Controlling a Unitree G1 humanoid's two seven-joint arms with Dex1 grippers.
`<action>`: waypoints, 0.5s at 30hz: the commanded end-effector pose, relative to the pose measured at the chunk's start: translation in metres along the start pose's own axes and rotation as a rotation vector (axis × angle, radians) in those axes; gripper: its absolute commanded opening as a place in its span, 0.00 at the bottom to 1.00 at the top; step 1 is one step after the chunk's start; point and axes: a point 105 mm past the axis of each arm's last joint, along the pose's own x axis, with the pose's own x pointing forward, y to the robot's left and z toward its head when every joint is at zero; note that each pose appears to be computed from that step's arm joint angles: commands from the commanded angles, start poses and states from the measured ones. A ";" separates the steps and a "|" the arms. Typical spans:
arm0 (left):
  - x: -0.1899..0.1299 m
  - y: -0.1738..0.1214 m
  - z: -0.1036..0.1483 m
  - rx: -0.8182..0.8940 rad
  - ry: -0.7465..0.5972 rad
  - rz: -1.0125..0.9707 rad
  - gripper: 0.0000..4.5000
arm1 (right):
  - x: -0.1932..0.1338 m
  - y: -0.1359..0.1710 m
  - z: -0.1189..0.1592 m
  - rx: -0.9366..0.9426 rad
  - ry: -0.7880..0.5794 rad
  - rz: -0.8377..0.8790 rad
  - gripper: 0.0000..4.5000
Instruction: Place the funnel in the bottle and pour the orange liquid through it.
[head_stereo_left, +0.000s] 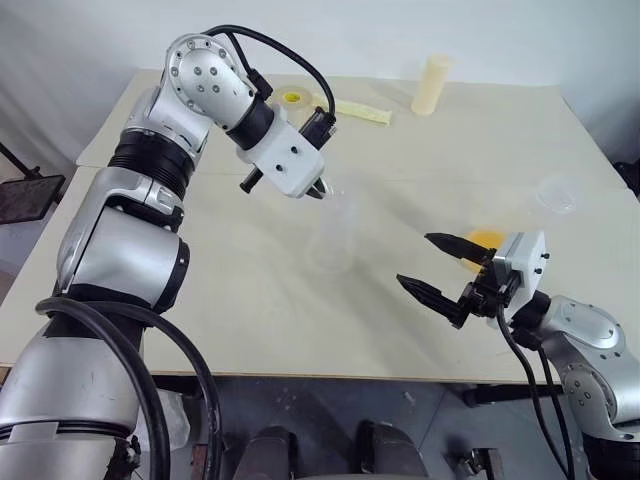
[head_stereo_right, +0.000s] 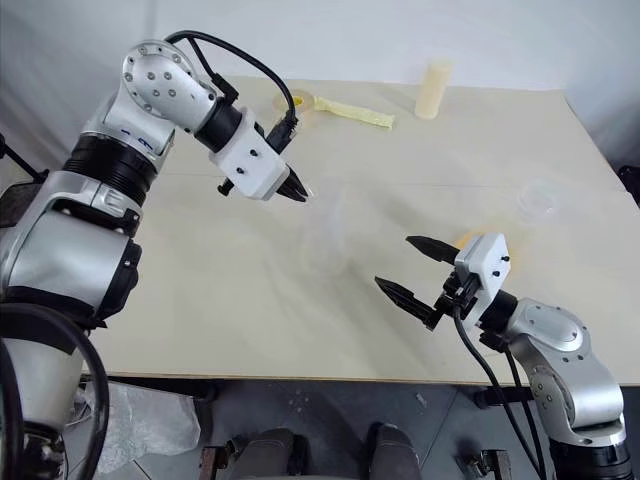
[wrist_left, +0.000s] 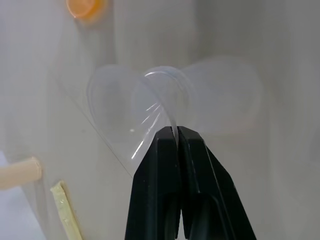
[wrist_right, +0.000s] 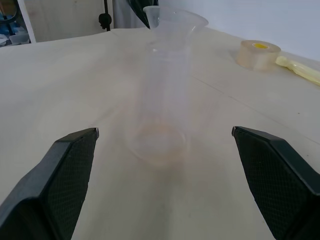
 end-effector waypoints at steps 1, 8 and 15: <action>-0.013 0.000 0.006 0.031 0.010 -0.070 0.16 | 0.001 0.001 0.007 -0.031 -0.031 0.006 1.00; -0.025 0.010 0.004 -0.070 -0.025 0.044 0.64 | 0.001 -0.002 0.008 -0.044 -0.026 -0.001 1.00; -0.052 0.003 -0.011 -0.367 -0.130 0.214 0.99 | -0.009 -0.007 0.011 -0.060 -0.009 -0.039 1.00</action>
